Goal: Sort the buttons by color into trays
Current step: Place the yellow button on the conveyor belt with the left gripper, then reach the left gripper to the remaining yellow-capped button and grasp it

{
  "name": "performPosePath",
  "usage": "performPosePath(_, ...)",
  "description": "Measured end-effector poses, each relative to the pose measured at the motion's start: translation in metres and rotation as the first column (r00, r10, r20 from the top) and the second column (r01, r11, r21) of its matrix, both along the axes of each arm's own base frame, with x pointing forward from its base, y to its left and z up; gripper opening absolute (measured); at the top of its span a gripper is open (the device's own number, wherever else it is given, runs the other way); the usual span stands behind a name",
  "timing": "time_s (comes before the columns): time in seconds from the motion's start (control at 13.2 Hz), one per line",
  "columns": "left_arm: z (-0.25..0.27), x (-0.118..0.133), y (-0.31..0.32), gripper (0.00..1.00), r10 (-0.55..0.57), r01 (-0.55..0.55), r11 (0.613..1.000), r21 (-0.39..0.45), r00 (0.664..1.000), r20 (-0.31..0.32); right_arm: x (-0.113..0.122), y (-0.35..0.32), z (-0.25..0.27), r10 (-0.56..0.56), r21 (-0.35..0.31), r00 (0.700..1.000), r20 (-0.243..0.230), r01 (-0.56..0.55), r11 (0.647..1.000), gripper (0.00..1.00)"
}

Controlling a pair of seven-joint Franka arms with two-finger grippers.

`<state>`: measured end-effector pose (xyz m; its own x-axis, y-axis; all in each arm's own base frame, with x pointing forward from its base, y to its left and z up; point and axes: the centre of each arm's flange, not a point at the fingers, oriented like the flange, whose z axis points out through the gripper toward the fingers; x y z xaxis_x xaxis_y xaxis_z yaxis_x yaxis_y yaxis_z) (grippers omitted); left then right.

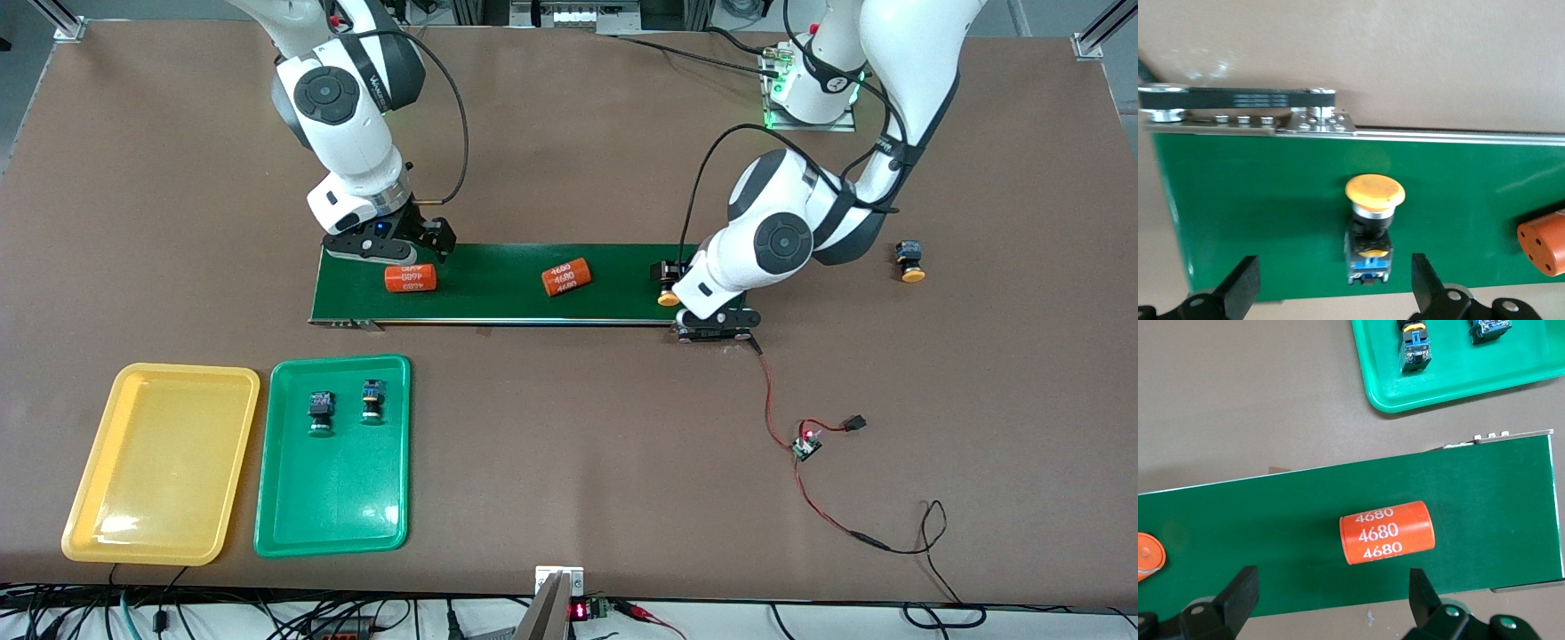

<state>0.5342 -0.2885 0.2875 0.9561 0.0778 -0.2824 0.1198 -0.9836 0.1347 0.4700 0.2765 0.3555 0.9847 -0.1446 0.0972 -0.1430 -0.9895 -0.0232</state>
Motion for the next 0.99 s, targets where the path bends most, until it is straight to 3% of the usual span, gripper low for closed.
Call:
performPosePath(0.23,0.028,0.007,0.027,1.0,0.057,-0.056,0.998,0.041,0.998,-0.021,0.0,0.0,0.0,0.0,0.0,1.0,0.0,0.0,1.0,1.0)
performPosePath(0.53,0.028,0.025,0.161,1.0,0.185,-0.147,0.967,0.207,0.966,-0.181,0.0,0.0,0.0,-0.001,0.0,1.0,0.0,0.001,1.0,1.0)
performPosePath(0.68,0.021,0.028,0.228,1.0,0.144,-0.091,0.969,0.23,0.963,-0.226,0.0,0.0,0.0,-0.001,0.0,1.0,0.0,0.001,1.0,1.0)
performPosePath(0.99,0.014,0.024,0.331,1.0,-0.005,0.054,0.982,0.181,0.966,-0.259,0.0,-0.001,0.0,-0.001,0.0,1.0,-0.001,0.001,1.0,1.0)
